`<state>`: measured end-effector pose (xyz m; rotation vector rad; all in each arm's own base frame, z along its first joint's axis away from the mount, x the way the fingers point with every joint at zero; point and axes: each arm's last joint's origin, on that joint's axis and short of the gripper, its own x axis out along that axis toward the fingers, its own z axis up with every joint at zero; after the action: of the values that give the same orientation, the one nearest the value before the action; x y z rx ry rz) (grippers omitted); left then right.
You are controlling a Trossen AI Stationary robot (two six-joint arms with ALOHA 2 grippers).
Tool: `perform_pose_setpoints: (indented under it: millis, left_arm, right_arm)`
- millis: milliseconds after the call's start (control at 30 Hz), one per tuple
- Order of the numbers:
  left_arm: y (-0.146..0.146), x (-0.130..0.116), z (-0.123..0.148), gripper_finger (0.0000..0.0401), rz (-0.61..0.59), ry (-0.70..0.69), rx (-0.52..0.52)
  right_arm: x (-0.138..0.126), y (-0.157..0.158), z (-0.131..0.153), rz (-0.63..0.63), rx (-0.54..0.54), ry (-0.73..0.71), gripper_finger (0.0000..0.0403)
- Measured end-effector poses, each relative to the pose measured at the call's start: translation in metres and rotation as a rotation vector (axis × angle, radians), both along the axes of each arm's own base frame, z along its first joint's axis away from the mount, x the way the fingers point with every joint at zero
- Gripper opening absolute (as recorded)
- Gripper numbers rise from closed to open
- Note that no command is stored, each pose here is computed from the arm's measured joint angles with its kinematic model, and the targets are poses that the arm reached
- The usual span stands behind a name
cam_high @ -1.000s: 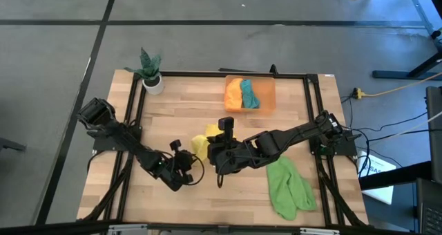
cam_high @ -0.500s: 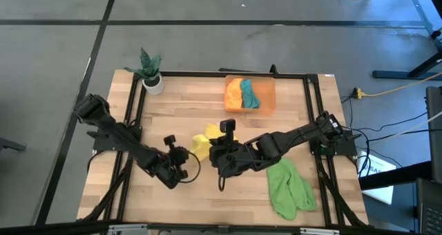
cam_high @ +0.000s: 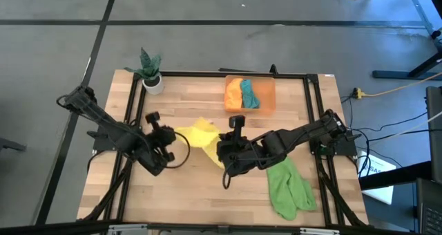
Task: Roll microfiber towels into tight, uniform cylinder then place into a basket
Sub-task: Roll the yellow microfiber towel
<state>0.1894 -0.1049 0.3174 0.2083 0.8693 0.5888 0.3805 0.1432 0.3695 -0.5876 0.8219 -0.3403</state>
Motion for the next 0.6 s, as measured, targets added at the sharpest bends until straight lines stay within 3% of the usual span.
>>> perform_pose_setpoints:
  millis: [367,600]
  left_arm:
    - [0.044,-0.001,0.063,0.0000,0.079,0.009,0.184]
    - [0.069,0.001,0.087,0.0000,0.148,-0.002,0.329]
  right_arm:
    - [-0.017,-0.038,0.035,-0.140,-0.074,-0.108,0.0005]
    - [-0.014,-0.061,0.043,-0.218,-0.261,-0.095,0.0005]
